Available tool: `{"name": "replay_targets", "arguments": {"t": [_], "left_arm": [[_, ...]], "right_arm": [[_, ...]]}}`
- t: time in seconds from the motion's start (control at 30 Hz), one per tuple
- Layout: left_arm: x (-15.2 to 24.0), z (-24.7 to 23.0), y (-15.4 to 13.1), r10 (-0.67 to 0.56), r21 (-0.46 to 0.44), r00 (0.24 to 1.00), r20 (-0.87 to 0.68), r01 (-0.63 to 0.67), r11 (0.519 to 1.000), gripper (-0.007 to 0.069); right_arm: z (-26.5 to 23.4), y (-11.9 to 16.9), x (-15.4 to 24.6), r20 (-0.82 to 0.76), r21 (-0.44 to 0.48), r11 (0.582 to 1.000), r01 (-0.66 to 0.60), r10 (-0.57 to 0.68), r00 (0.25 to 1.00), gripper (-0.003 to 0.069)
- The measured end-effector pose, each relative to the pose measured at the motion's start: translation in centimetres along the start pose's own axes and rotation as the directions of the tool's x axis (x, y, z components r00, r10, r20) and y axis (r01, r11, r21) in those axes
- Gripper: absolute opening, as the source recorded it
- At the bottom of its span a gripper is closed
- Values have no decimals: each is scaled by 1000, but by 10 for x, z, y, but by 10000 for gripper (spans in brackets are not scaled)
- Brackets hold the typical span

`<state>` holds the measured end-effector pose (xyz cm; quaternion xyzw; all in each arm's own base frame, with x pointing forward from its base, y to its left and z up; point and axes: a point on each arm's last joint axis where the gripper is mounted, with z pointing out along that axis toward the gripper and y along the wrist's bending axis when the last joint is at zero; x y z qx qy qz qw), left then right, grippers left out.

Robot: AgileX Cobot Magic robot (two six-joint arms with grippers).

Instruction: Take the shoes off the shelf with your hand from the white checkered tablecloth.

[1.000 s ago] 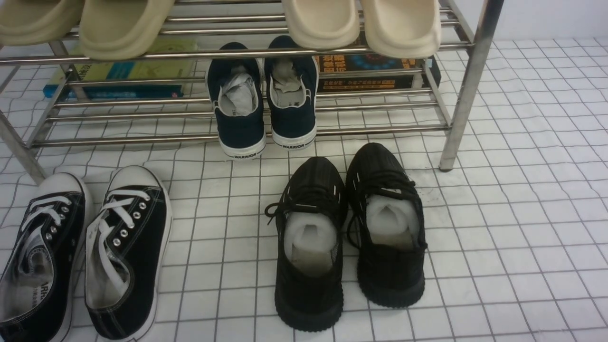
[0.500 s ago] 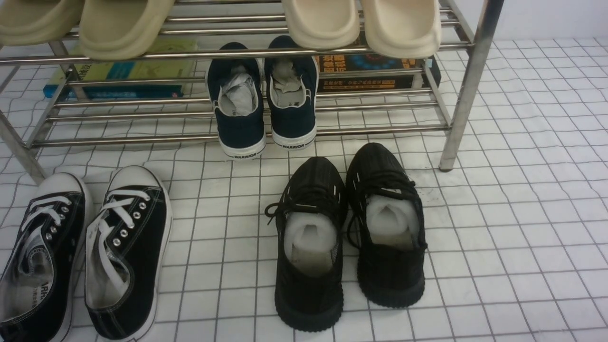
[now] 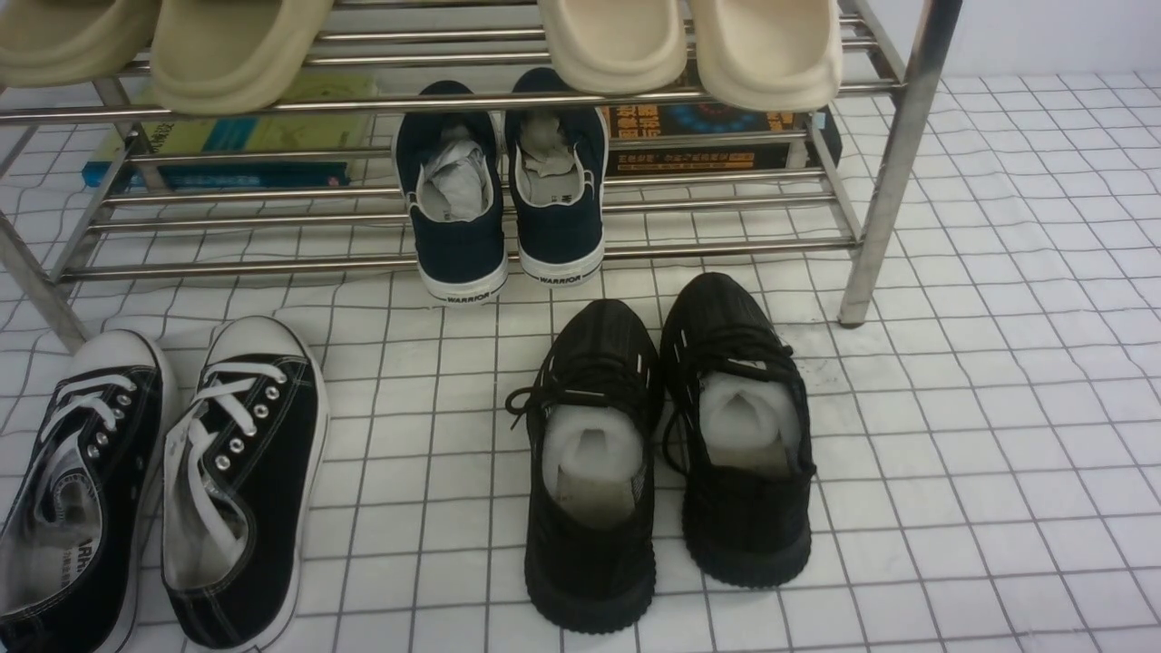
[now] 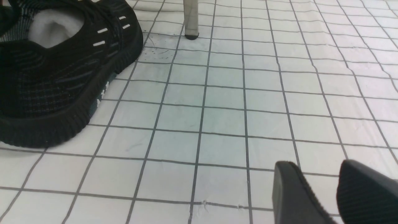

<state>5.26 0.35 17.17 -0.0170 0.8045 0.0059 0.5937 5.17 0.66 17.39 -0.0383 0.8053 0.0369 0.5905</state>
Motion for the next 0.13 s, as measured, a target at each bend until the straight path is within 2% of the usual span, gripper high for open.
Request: {"name": "replay_targets", "arguments": {"t": [0.13], "left_arm": [[0,0,0,0,0,1000,0,0,1000,55]], "right_arm": [[0,0,0,0,0,1000,0,0,1000,239]]}}
